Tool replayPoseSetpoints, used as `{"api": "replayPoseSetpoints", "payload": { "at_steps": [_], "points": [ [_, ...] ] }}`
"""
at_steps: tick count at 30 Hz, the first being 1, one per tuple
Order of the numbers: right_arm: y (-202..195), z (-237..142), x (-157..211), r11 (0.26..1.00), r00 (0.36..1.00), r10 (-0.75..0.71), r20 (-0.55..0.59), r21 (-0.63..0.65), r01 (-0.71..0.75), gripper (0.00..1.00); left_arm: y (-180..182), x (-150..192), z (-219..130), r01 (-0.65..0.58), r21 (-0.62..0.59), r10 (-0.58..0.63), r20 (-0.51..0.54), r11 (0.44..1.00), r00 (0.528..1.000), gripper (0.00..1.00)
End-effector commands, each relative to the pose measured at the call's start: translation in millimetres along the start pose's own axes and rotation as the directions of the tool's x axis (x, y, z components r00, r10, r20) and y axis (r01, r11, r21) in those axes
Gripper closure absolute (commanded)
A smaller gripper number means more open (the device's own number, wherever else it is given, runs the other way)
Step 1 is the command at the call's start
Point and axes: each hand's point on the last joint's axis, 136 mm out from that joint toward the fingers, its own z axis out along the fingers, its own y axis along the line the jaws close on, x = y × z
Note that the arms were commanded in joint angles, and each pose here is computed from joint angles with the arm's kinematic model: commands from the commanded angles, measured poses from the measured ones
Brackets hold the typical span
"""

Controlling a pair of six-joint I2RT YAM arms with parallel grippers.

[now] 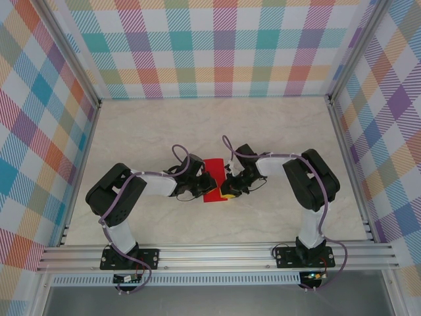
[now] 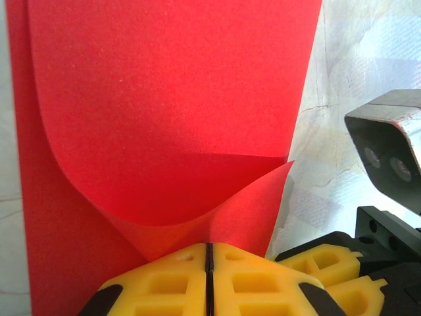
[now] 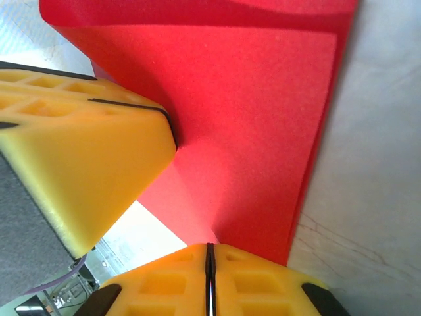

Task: Fold a paper plane with a square sheet of paper (pick it up from the middle)
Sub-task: Fold the triangle a second time at the center of the table.

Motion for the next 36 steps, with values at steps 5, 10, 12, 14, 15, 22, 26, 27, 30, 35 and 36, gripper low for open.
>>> {"api": "replayPoseSetpoints", "payload": {
  "at_steps": [5, 10, 12, 14, 15, 22, 26, 27, 30, 35, 36],
  "points": [
    [-5, -13, 16, 0.997, 1.0, -0.016, 0.014, 0.069, 0.015, 0.87, 39, 19, 7, 0.005, -0.129, -0.011, -0.048, 0.992, 0.999, 0.91],
    [-29, 1, 24, 0.991, 1.0, 0.013, -0.018, 0.137, -0.011, 0.87, 39, 20, 7, 0.004, -0.129, -0.01, -0.05, 0.992, 0.999, 0.91],
    [-42, 5, 27, 0.979, 0.999, 0.028, -0.031, 0.204, -0.021, 0.88, 40, 20, 6, 0.004, -0.131, -0.011, -0.049, 0.991, 0.999, 0.91],
    [-54, 5, 32, 0.962, 0.999, 0.028, -0.039, 0.274, -0.016, 0.89, 40, 20, 6, 0.005, -0.132, -0.012, -0.049, 0.991, 0.999, 0.91],
    [-58, 3, 33, 0.953, 0.999, 0.031, -0.035, 0.302, -0.02, 0.89, 39, 20, 6, 0.004, -0.13, -0.01, -0.048, 0.991, 0.999, 0.91],
    [-33, -9, 32, 0.973, 1.0, -0.019, -0.008, 0.23, 0.02, 0.9, 36, 19, 7, 0.001, -0.124, -0.008, -0.049, 0.992, 0.999, 0.91],
    [2, -22, 18, 0.992, 0.998, -0.049, 0.046, 0.118, 0.043, 0.89, 37, 19, 6, 0.001, -0.125, -0.008, -0.05, 0.992, 0.999, 0.91],
    [9, -26, 14, 0.994, 0.996, -0.057, 0.063, 0.096, 0.05, 0.88, 36, 19, 6, 0.001, -0.124, -0.007, -0.05, 0.992, 0.999, 0.91],
    [27, -32, 2, 0.996, 0.994, -0.075, 0.085, 0.045, 0.072, 0.87, 36, 20, 6, 0.0, -0.123, -0.007, -0.051, 0.992, 0.999, 0.91],
    [15, -18, 0, 0.998, 0.998, -0.035, 0.056, 0.048, 0.033, 0.88, 35, 19, 5, -0.001, -0.119, -0.005, -0.053, 0.993, 0.999, 0.91],
    [12, -15, 2, 0.998, 0.998, -0.03, 0.047, 0.051, 0.027, 0.87, 35, 19, 5, -0.003, -0.119, -0.003, -0.051, 0.993, 0.999, 0.91]
  ]
}}
